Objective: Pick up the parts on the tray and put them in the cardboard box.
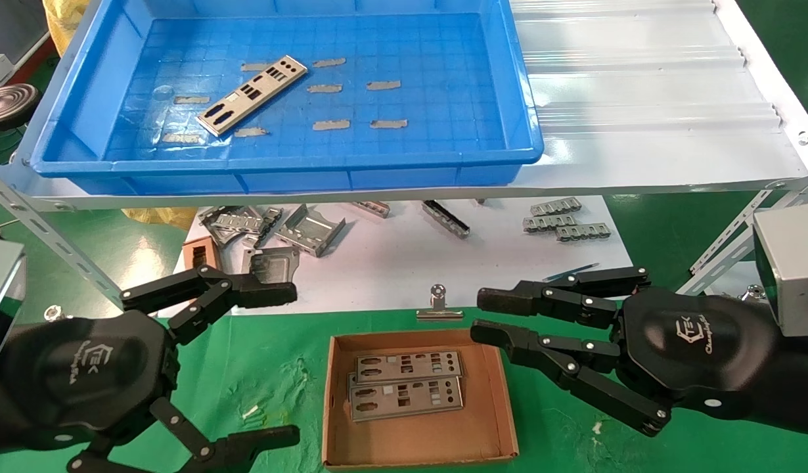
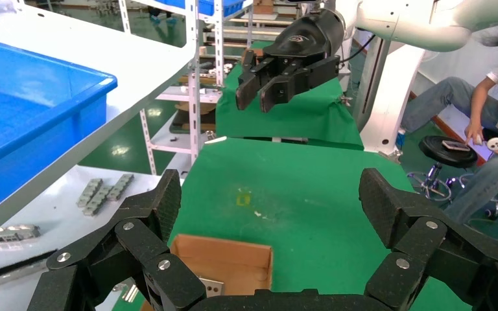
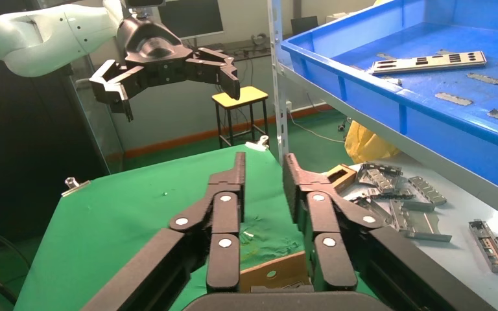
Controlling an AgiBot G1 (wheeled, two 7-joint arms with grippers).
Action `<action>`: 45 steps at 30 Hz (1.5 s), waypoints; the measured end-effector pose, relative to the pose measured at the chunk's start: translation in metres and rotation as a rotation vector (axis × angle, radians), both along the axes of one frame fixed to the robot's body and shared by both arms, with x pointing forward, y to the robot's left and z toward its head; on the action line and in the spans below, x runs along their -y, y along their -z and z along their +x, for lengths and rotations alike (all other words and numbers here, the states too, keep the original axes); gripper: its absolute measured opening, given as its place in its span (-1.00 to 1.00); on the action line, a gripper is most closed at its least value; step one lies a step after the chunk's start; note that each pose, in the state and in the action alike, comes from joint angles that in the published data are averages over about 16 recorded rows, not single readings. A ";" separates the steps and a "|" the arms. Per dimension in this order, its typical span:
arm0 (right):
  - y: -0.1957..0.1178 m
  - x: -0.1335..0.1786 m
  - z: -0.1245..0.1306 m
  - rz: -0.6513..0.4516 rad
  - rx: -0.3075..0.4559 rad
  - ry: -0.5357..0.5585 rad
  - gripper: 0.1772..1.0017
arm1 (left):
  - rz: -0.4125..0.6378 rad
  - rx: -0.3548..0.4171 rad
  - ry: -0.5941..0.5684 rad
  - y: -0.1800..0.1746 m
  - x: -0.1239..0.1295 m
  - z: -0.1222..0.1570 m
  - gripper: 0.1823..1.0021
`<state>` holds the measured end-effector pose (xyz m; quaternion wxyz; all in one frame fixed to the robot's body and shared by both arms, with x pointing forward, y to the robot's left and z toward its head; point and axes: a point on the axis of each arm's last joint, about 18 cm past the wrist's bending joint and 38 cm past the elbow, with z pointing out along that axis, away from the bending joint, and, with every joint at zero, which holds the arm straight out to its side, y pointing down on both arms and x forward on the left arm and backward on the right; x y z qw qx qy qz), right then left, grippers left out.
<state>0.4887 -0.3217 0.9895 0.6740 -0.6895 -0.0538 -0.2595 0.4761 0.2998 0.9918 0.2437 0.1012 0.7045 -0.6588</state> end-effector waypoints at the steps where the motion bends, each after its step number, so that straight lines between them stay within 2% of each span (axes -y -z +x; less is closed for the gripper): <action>1: 0.000 0.000 0.000 0.000 0.000 0.000 -0.46 | 0.000 0.000 0.000 0.000 0.000 0.000 1.00; 8: 0.000 0.000 0.000 0.000 0.000 0.000 -0.73 | -0.001 0.009 -0.004 -0.004 0.000 0.001 1.00; 14: 0.000 0.000 0.000 0.000 0.000 0.000 -0.88 | -0.016 0.029 -0.041 -0.027 0.001 0.014 1.00; 22: 0.000 0.000 0.000 0.000 0.000 0.000 -0.95 | -0.065 0.054 -0.179 -0.094 0.001 0.063 1.00; 31: 0.000 0.000 0.000 0.000 0.000 0.000 -0.97 | -0.078 0.026 -0.388 -0.164 0.002 0.128 1.00; 37: 0.000 0.000 0.000 0.000 0.000 0.000 -0.97 | -0.051 0.011 -0.504 -0.184 0.004 0.157 1.00; 45: 0.000 0.000 0.000 0.000 0.000 0.000 -0.97 | -0.010 0.027 -0.597 -0.190 0.009 0.181 1.00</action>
